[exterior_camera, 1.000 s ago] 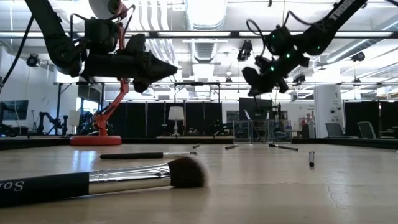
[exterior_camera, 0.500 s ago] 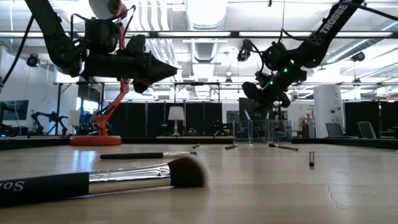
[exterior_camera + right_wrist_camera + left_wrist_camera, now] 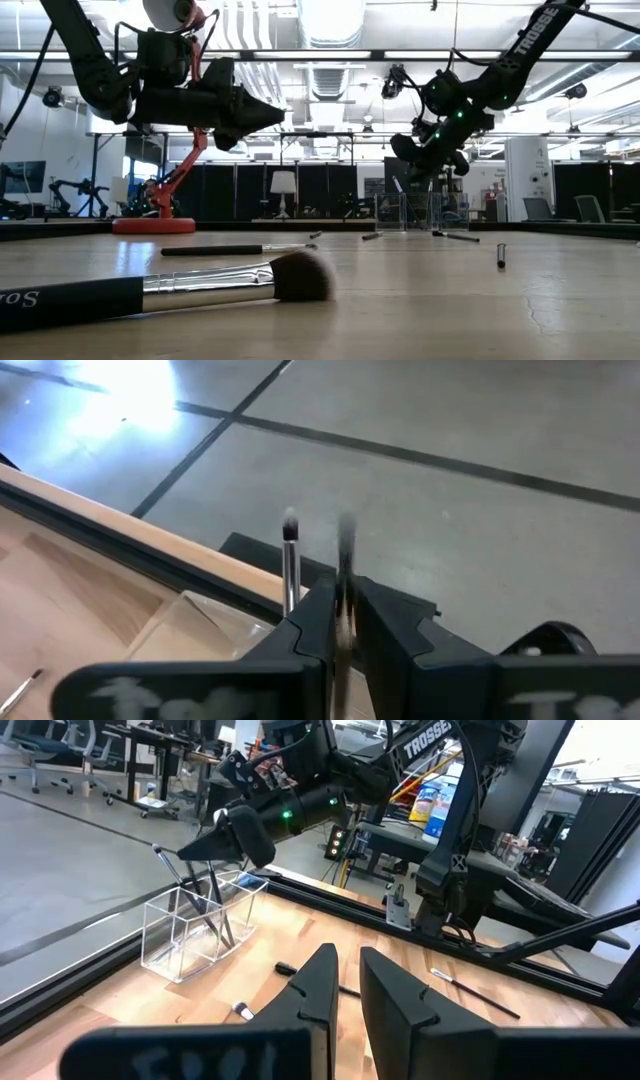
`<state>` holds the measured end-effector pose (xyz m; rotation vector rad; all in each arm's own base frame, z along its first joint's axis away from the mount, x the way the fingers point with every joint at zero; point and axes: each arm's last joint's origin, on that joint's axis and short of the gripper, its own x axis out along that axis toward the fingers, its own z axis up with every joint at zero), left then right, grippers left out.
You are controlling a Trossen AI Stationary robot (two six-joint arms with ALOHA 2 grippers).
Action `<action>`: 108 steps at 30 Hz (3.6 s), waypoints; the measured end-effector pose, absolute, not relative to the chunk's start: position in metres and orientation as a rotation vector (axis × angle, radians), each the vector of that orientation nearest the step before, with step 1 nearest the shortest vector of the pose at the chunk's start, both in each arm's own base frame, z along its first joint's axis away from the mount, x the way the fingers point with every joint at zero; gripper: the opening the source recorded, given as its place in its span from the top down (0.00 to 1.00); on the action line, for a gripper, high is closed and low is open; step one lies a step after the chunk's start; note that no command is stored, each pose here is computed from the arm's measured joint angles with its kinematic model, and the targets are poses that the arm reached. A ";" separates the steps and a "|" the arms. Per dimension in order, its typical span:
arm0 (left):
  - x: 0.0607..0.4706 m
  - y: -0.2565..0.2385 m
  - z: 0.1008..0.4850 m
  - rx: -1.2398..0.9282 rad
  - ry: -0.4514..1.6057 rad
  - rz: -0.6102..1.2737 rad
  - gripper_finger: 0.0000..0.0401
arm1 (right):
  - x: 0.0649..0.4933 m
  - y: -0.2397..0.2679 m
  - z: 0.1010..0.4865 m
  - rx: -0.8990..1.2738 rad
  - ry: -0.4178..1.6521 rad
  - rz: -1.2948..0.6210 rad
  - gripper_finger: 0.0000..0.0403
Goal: Put items in baskets/containers
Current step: Put the eyeshadow brush into the transparent organizer, then put the powder brush into the transparent organizer
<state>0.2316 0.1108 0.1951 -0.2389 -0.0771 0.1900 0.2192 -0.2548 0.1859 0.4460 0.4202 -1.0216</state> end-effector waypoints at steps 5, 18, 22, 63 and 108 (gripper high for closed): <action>0.232 0.111 0.195 -0.243 -0.078 0.190 0.90 | 0.219 -0.255 0.186 0.446 0.423 -1.021 0.93; 0.232 0.111 0.189 -0.254 -0.020 0.198 0.90 | 0.229 -0.216 0.215 0.315 0.416 -0.898 0.98; 0.232 0.111 0.189 -0.223 -0.012 0.202 0.90 | 0.236 -0.181 0.212 0.263 0.418 -0.822 0.98; 0.274 -0.091 0.214 -0.500 0.866 0.244 0.91 | 0.209 -0.060 0.184 0.102 0.000 -0.431 0.98; 0.387 -0.237 0.156 -0.271 1.086 0.383 0.94 | 0.213 0.008 0.168 0.117 0.154 -0.158 0.98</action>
